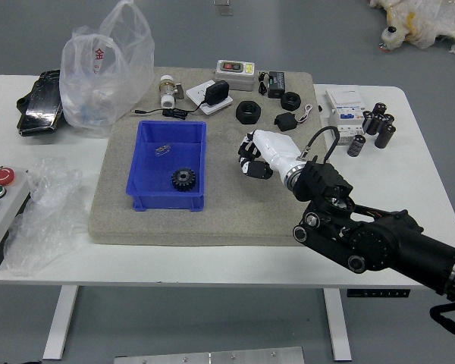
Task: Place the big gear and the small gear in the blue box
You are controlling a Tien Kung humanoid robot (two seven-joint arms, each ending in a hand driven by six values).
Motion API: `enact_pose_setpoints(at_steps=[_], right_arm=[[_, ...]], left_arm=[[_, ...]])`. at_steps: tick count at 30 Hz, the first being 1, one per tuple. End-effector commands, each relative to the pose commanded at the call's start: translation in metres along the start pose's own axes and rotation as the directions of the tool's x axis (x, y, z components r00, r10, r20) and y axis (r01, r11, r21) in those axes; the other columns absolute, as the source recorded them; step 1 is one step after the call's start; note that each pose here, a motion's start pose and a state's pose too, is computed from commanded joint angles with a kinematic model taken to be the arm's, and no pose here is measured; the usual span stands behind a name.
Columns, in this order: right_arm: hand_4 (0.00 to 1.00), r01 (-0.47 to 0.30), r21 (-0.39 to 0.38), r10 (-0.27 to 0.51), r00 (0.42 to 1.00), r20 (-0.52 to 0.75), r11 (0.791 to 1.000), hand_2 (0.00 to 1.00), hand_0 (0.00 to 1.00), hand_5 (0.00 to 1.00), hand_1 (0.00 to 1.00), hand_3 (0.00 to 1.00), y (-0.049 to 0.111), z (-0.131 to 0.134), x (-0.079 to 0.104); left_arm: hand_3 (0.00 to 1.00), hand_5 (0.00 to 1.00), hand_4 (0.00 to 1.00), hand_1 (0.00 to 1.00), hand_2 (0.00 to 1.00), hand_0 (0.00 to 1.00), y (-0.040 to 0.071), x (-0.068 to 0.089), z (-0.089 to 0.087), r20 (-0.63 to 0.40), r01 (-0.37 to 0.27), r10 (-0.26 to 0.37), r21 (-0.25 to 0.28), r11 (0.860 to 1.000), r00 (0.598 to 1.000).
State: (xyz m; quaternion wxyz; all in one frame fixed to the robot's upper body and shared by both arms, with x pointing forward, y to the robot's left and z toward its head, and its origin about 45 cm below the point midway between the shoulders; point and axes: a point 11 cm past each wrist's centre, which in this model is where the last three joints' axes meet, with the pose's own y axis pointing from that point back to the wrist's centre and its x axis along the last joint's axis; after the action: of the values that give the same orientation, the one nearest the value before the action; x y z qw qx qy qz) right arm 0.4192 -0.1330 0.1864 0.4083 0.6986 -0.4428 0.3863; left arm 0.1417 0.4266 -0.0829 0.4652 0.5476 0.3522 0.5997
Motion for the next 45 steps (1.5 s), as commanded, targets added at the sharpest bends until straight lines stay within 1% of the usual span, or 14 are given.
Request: enact_pose_setpoints(at_steps=[5,9,12,17,18,23,24,29,30,35,36,39,42,45], right_arm=[[0.139,-0.019,0.110,0.023,0.999,-0.040,0.994,0.377,0.366,0.002,0.545,0.351,-0.001,-0.042,0.011],[0.137,-0.011,0.192,0.026,0.997,-0.078,0.981,0.376,0.365,0.002,0.544,0.351,0.000,-0.073,0.009],[0.157,0.011,0.223,0.015,0.993,-0.117,0.975,0.396,0.370,0.002,0.550,0.353,0.000,-0.088,0.002],[0.157,0.036,0.247,0.003,0.988,-0.157,0.968,0.396,0.370,0.002,0.550,0.353,0.000,-0.102,-0.005],[0.259,0.042,0.251,-0.001,0.987,-0.161,0.967,0.549,0.388,0.002,0.584,0.452,0.000,-0.104,-0.007],[0.259,0.073,0.252,-0.030,0.985,-0.169,0.965,0.549,0.388,0.002,0.584,0.452,-0.001,-0.108,-0.014],[0.375,0.079,0.251,-0.037,0.985,-0.170,0.965,0.732,0.405,0.107,0.693,0.684,-0.001,-0.108,-0.016],[0.375,0.093,0.248,-0.052,0.984,-0.168,0.964,0.732,0.405,0.107,0.693,0.684,-0.001,-0.109,-0.020],[0.454,0.094,0.247,-0.054,0.985,-0.166,0.964,0.781,0.422,0.121,0.724,0.800,-0.002,-0.108,-0.020],[0.454,0.098,0.241,-0.060,0.985,-0.160,0.966,0.781,0.422,0.121,0.724,0.800,-0.002,-0.105,-0.021],[0.481,0.097,0.240,-0.060,0.986,-0.159,0.966,0.786,0.426,0.141,0.728,0.826,-0.002,-0.105,-0.021],[0.481,0.088,0.235,-0.054,0.988,-0.147,0.968,0.786,0.426,0.141,0.728,0.826,-0.003,-0.101,-0.019],[0.492,0.057,0.224,-0.033,0.994,-0.106,0.973,0.780,0.416,0.152,0.720,0.808,-0.005,-0.095,-0.010],[0.492,0.016,0.205,-0.014,1.000,-0.010,0.979,0.780,0.416,0.152,0.720,0.808,-0.006,-0.083,0.003]], left_arm=[[0.684,0.356,0.666,0.602,0.572,0.652,0.000,0.002,0.001,0.002,-0.003,0.003,0.002,1.000,1.000],[0.684,0.357,0.667,0.602,0.572,0.652,0.000,0.002,0.001,0.003,-0.003,0.003,0.002,1.000,1.000],[0.684,0.360,0.668,0.600,0.572,0.651,0.000,0.002,0.002,0.005,-0.003,0.003,0.001,1.000,1.000],[0.684,0.360,0.668,0.600,0.572,0.651,0.001,0.004,0.003,0.006,-0.006,0.006,0.002,1.000,1.000],[0.684,0.361,0.669,0.600,0.570,0.651,0.001,0.004,0.003,0.006,-0.006,0.006,0.003,1.000,1.000],[0.684,0.361,0.669,0.600,0.570,0.651,0.001,0.005,0.003,0.007,-0.007,0.007,0.005,1.000,1.000],[0.684,0.362,0.670,0.601,0.571,0.651,0.001,0.005,0.003,0.007,-0.007,0.006,0.005,1.000,1.000],[0.684,0.362,0.670,0.601,0.571,0.651,0.001,0.004,0.004,0.008,-0.005,0.005,0.004,1.000,1.000],[0.684,0.362,0.670,0.601,0.572,0.652,0.001,0.004,0.004,0.008,-0.005,0.005,0.004,1.000,1.000],[0.684,0.362,0.670,0.601,0.572,0.652,0.001,0.004,0.004,0.009,-0.005,0.005,0.003,1.000,1.000],[0.684,0.361,0.670,0.601,0.572,0.652,0.001,0.004,0.004,0.009,-0.005,0.005,0.003,1.000,1.000],[0.684,0.361,0.670,0.601,0.572,0.652,0.001,0.004,0.005,0.009,-0.005,0.005,0.002,1.000,1.000],[0.684,0.360,0.669,0.601,0.571,0.651,0.001,0.003,0.004,0.009,-0.004,0.004,0.002,1.000,1.000],[0.684,0.360,0.669,0.601,0.571,0.651,0.001,0.003,0.004,0.007,-0.003,0.003,0.002,1.000,1.000]])
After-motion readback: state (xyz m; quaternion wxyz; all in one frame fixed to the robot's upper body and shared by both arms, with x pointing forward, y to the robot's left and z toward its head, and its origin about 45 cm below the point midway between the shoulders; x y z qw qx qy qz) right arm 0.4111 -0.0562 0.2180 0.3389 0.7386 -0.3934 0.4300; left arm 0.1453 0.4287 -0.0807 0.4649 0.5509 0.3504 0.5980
